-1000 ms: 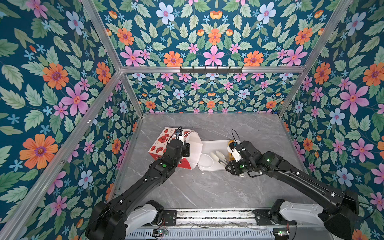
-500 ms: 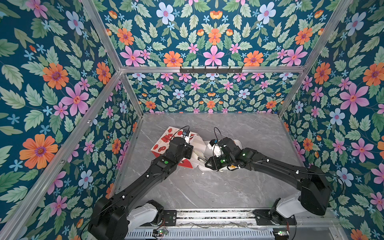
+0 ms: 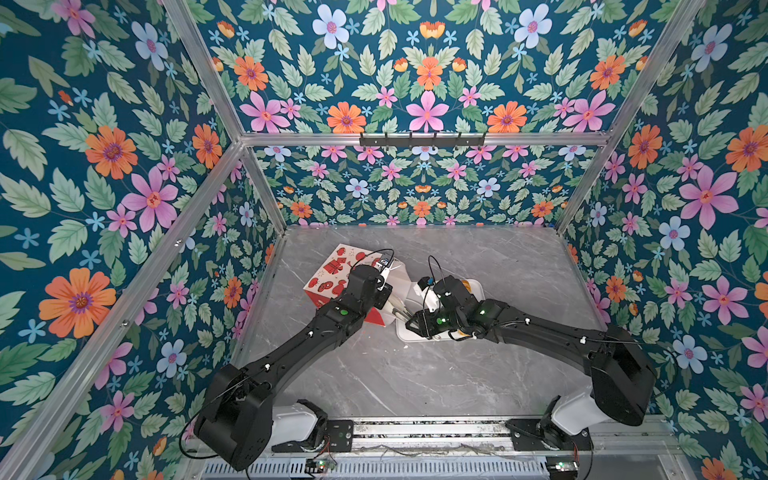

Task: Take the fake bread out of the paper bag

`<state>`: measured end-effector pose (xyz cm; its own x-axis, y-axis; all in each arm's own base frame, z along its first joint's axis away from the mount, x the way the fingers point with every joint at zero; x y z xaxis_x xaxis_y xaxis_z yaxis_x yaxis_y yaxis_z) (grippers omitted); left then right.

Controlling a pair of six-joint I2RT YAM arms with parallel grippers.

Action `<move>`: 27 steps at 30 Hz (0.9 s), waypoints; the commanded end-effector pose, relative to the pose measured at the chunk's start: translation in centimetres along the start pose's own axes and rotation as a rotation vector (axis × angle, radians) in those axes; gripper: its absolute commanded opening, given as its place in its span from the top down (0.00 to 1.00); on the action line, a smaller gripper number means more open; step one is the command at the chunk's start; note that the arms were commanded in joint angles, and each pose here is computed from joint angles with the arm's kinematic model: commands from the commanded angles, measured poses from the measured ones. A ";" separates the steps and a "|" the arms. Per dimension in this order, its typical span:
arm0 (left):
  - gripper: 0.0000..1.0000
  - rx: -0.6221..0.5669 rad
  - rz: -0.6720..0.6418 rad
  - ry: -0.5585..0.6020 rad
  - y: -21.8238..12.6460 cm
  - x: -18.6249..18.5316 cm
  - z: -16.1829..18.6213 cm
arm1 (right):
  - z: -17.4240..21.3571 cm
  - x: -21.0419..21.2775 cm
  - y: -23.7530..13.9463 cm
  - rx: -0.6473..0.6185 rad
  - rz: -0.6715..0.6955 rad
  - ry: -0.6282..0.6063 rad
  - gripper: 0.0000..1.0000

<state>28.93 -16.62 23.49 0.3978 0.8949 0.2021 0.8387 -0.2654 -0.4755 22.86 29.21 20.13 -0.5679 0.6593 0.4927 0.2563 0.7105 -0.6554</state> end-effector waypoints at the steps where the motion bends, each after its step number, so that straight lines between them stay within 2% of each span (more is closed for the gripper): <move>1: 1.00 -0.022 -0.015 0.041 -0.6 0.0 0.0 | -0.5 0.0 -0.5 -0.078 0.015 0.018 0.58; 7: 1.00 -0.033 -0.068 0.073 -3.1 -0.1 1.4 | 1.1 -0.1 -0.1 -0.049 -0.056 0.055 0.57; 13: 1.00 -0.039 -0.108 0.053 -5.1 0.5 2.1 | 1.2 0.1 0.3 -0.031 -0.076 0.031 0.56; 27: 1.00 -0.072 -0.073 0.033 -4.4 -0.1 1.5 | -0.7 0.6 4.9 0.064 -0.158 -0.014 0.53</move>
<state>24.36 -14.75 23.57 0.3581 0.8888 0.2861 0.8755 -0.2131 -0.4338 24.11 32.56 17.52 -0.5777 0.5787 0.5756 0.1407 0.7653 -0.6282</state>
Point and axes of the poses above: each gripper's point midway between its finger pads, its own y axis out along the fingers, its own x axis along the line the jaws close on, z = x × y, the point moved 8 cm from there along -y, back along the fingers, and after that the axes turned 6 degrees about -y, right-handed, at the moved point
